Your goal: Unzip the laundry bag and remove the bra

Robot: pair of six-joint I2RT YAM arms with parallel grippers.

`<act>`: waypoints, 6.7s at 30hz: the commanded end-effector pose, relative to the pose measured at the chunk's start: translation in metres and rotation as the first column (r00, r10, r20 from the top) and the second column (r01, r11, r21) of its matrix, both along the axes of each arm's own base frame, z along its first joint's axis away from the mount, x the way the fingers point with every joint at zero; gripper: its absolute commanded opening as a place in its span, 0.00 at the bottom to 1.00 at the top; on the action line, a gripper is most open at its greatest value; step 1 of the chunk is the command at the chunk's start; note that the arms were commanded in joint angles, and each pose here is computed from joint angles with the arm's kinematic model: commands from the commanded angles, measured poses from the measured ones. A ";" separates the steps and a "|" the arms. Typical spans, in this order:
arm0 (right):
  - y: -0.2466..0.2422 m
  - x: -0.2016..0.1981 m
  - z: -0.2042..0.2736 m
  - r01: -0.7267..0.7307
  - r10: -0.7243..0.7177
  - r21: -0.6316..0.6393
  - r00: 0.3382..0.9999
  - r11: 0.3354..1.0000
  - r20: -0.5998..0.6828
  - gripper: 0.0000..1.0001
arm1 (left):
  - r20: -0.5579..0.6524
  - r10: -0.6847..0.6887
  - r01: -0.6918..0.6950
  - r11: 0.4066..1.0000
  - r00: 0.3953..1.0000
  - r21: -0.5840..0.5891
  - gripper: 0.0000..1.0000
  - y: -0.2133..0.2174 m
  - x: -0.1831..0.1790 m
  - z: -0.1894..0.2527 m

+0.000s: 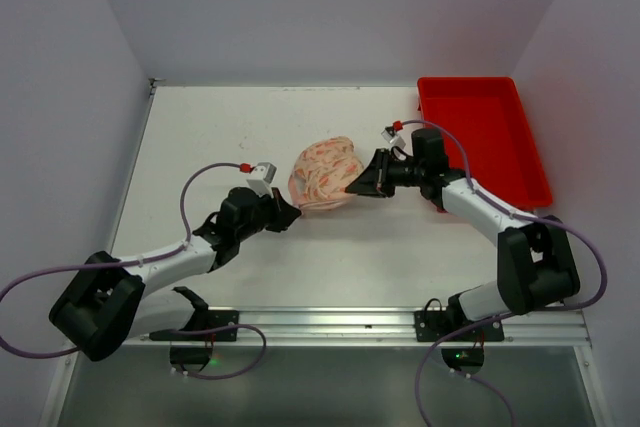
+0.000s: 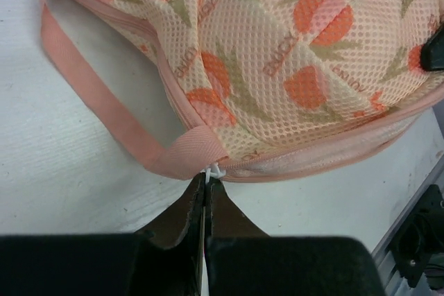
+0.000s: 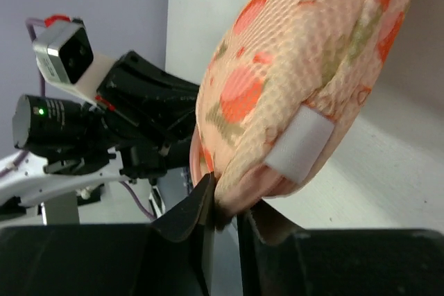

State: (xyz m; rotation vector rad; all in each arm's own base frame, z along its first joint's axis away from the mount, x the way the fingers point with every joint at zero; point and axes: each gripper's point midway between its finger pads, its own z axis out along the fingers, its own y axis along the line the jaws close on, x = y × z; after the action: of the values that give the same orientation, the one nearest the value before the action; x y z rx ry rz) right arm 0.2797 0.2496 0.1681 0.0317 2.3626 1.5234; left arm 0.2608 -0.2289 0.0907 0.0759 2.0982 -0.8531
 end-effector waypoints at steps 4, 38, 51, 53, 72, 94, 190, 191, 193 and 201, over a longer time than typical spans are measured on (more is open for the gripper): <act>-0.019 0.016 0.000 0.086 -0.074 -0.147 0.993 0.985 0.089 0.82 | 0.053 0.012 -0.014 0.999 0.998 0.034 0.00 0.011 0.009 0.008; 0.067 -0.027 0.002 0.292 0.472 -0.603 0.411 0.742 0.780 0.98 | 0.030 -0.073 0.067 0.985 0.997 0.160 0.00 -0.036 0.005 0.078; 0.060 -0.007 -0.003 0.428 0.433 -0.567 0.375 0.703 0.820 0.00 | 0.022 -0.022 0.018 0.985 0.999 0.172 0.00 -0.018 0.006 0.074; 0.057 -0.018 -0.004 0.387 0.433 -0.569 0.385 0.726 0.815 0.00 | 0.014 0.038 -0.040 0.984 0.999 0.176 0.00 -0.001 0.015 0.069; 0.020 -0.070 0.005 0.248 0.413 -0.552 0.444 0.796 0.795 0.16 | 0.024 0.246 -0.245 0.944 0.969 0.219 0.00 0.085 0.085 0.054; 0.130 -0.053 -0.020 0.120 0.562 -0.677 0.463 0.726 0.685 0.99 | -0.013 0.038 -0.038 0.999 0.999 0.028 0.00 0.017 0.000 0.029; 0.100 -0.109 0.018 0.120 0.485 -0.516 0.216 0.848 0.847 0.00 | -0.110 -0.069 0.071 0.997 0.992 0.016 0.00 0.008 0.034 -0.032; 0.101 -0.109 0.017 0.119 0.486 -0.518 0.219 0.847 0.846 0.00 | -0.119 -0.074 0.076 0.997 0.990 0.005 0.00 0.006 0.034 -0.035; 0.104 -0.109 0.015 0.112 0.493 -0.523 0.218 0.845 0.842 0.00 | -0.147 -0.088 0.085 0.996 0.985 -0.027 0.00 -0.001 0.034 -0.046; 0.117 -0.094 -0.027 0.147 0.559 -0.613 0.289 0.776 0.777 0.00 | -0.175 0.001 -0.011 0.999 0.985 -0.052 0.20 0.015 0.039 -0.038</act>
State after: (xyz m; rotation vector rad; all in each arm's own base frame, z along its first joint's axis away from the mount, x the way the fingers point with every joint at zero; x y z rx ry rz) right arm 0.1811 0.3392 0.1188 -1.1947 1.6625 0.3458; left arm 0.2733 -0.2348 0.0302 0.0842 2.3256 -1.0250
